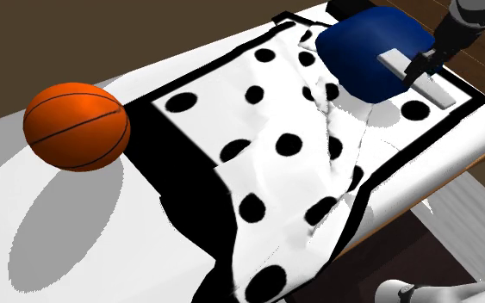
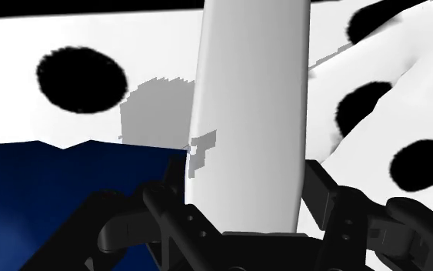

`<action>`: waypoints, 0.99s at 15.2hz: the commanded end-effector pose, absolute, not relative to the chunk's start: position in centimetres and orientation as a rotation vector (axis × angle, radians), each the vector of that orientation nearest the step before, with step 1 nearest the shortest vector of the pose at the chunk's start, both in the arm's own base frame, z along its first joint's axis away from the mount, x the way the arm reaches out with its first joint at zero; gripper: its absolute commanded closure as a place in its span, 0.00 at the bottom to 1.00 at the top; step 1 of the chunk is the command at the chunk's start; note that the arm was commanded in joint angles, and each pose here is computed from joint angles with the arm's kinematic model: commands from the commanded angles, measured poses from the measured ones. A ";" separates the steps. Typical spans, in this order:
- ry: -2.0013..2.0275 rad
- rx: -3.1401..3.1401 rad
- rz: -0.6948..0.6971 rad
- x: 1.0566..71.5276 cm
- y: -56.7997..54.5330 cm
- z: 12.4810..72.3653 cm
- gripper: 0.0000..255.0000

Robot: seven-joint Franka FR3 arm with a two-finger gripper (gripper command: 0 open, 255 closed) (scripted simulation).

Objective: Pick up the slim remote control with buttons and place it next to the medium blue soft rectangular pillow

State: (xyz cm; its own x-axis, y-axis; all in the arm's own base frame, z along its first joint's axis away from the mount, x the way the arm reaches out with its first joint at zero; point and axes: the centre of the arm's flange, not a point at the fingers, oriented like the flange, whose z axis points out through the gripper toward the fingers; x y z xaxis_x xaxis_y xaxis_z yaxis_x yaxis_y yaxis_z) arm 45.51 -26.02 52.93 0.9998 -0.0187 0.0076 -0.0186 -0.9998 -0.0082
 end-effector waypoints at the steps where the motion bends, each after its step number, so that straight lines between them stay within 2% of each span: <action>1: 0.027 -3.134 -0.012 44.8 -28.6 52.9 1.00; 15: 0.027 -3.134 -0.012 41.3 -46.7 53.0 1.00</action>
